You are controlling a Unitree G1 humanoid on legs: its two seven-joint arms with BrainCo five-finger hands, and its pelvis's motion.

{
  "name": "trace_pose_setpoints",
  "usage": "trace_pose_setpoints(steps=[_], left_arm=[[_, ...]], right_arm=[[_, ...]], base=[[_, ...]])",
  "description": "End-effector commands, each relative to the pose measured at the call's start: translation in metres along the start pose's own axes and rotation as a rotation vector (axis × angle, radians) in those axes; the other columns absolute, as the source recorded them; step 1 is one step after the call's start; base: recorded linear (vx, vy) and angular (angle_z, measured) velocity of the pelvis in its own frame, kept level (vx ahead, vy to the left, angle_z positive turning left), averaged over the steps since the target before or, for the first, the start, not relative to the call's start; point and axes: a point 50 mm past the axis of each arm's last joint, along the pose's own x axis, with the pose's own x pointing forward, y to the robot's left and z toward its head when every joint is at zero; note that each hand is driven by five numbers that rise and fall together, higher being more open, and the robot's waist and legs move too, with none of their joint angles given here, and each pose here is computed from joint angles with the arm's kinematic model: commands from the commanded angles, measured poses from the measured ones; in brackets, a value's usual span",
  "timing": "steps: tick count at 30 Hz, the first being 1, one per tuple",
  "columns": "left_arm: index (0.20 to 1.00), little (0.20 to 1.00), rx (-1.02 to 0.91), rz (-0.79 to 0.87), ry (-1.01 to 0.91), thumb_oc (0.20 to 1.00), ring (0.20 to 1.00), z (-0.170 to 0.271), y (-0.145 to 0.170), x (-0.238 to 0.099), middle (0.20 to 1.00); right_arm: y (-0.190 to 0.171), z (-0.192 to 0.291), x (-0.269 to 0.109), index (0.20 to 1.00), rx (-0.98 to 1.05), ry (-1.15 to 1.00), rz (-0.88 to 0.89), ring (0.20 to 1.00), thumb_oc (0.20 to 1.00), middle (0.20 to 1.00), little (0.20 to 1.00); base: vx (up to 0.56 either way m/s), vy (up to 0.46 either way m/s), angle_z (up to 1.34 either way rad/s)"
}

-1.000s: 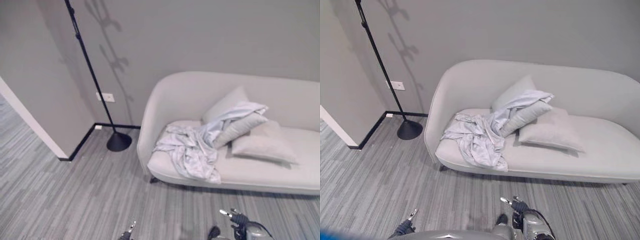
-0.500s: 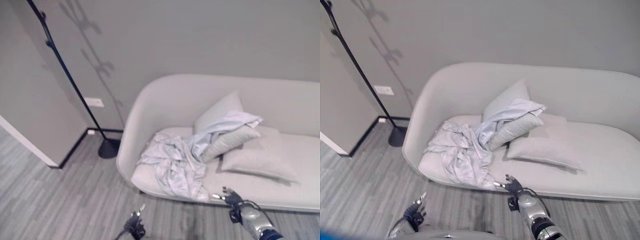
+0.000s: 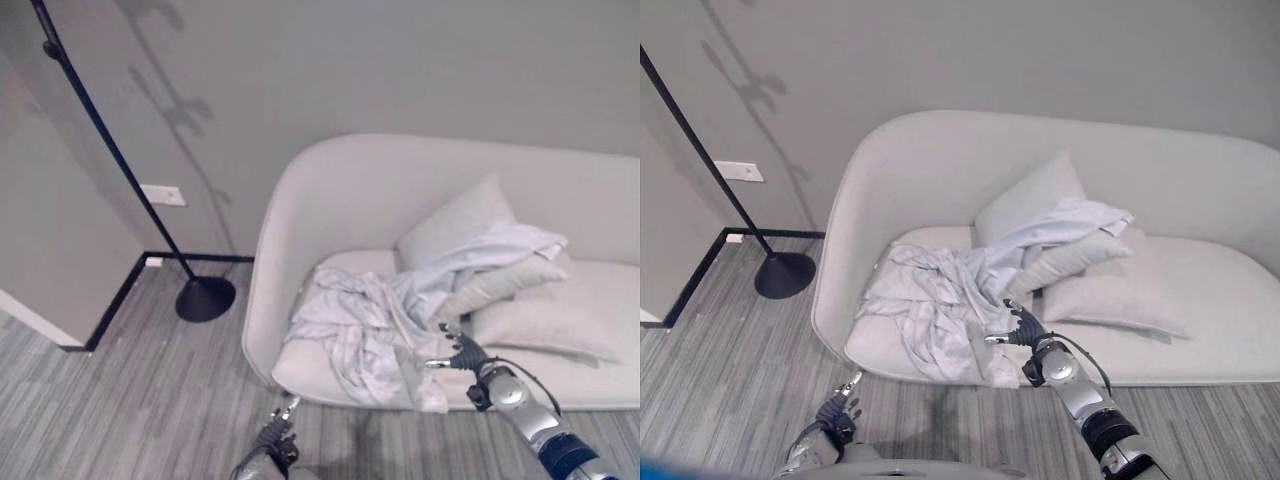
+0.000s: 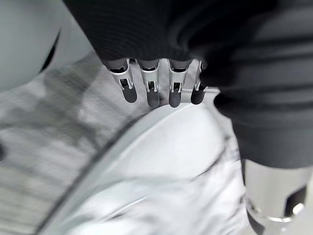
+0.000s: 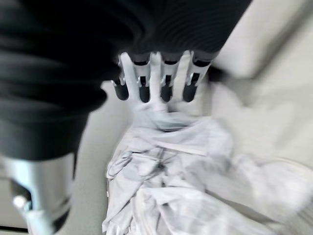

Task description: Hang the clothes on the sofa on the clothes rack.

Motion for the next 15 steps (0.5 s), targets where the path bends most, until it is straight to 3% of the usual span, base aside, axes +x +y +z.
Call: trace_pose_setpoints(steps=[1,10,15], left_arm=[[1.000,1.000,0.096,-0.043,-0.035,1.000,1.000,0.006,-0.010,0.002,1.000],[1.000,1.000,0.099,0.094,-0.175,1.000,1.000,0.051,0.019,0.007,1.000],[1.000,1.000,0.040,0.134,-0.225,1.000,1.000,0.063,0.027,0.006,1.000]], right_arm=[[-0.040,0.023,0.014,1.000,-0.161,-0.068,-0.163,1.000,1.000,1.000,1.000],[-0.112,0.053,0.041,1.000,-0.571,-0.005,-0.570,1.000,1.000,1.000,1.000],[-0.134,0.056,0.042,1.000,-0.615,0.054,-0.660,1.000,1.000,1.000,1.000]], base=[[0.13,0.168,0.07],[0.01,0.059,0.05],[0.00,0.030,0.11]])
